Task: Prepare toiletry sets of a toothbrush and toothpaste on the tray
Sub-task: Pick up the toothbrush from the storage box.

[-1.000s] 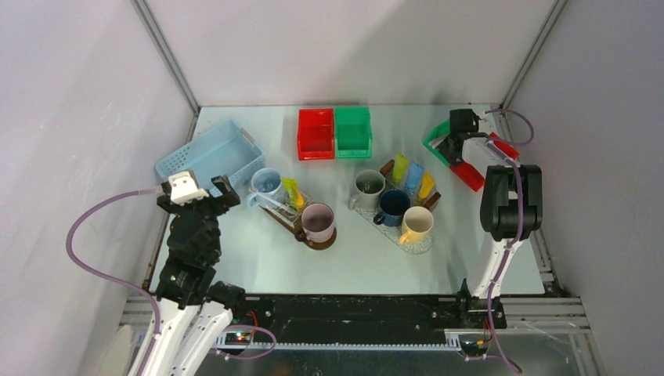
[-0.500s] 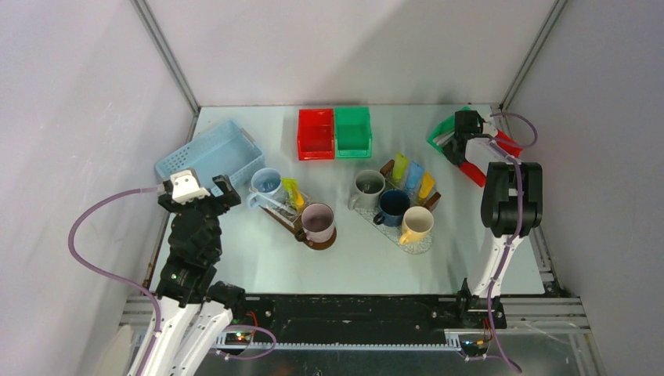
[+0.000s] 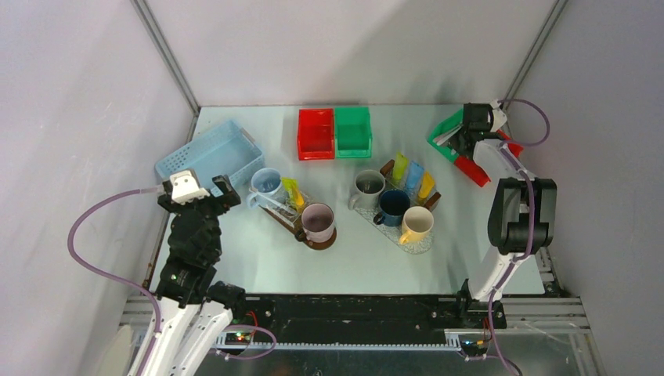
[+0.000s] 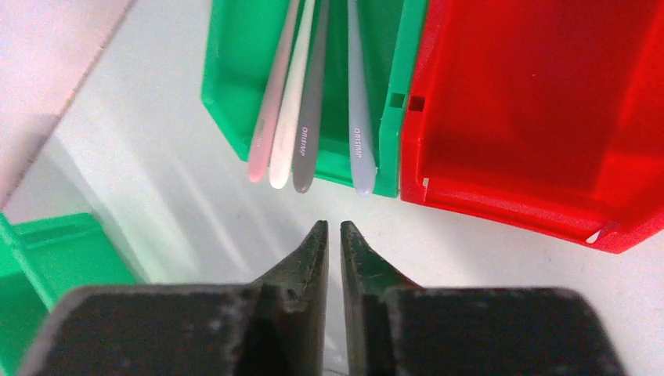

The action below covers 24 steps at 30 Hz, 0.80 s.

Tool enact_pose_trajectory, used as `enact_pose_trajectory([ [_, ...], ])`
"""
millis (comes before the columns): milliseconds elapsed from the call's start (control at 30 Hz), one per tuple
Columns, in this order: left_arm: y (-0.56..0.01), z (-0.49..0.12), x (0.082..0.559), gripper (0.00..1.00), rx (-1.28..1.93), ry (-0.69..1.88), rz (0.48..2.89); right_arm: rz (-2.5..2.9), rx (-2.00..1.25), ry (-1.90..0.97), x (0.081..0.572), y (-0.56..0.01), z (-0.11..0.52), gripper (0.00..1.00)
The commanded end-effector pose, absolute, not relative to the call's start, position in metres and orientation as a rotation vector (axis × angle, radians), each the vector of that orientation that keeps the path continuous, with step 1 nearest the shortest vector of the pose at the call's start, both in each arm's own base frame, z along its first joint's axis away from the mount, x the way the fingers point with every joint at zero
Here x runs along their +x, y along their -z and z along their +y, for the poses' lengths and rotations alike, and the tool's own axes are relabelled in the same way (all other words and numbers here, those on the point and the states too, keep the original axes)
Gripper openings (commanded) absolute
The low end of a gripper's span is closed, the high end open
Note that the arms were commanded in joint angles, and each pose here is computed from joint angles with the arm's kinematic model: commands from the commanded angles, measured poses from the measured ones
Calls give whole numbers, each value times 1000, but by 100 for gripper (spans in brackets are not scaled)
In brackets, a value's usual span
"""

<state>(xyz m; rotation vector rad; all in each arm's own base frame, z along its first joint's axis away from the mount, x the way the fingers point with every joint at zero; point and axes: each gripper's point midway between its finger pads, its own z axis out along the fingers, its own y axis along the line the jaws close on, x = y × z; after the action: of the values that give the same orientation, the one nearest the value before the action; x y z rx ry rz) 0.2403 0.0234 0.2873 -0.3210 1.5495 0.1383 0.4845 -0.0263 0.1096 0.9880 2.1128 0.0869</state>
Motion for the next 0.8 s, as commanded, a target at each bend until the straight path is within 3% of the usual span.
enact_pose_trajectory([
  [0,-291,22,241,100,-317,-128,1521,2077,933,-84,485,-131,-31,23],
  [167,-291,22,241,100,-315,-129,1522,2101,944,-100,487,-118,-32,32],
  [767,-286,21,245,100,-305,-140,1546,2156,1002,-125,513,-89,-34,33],
])
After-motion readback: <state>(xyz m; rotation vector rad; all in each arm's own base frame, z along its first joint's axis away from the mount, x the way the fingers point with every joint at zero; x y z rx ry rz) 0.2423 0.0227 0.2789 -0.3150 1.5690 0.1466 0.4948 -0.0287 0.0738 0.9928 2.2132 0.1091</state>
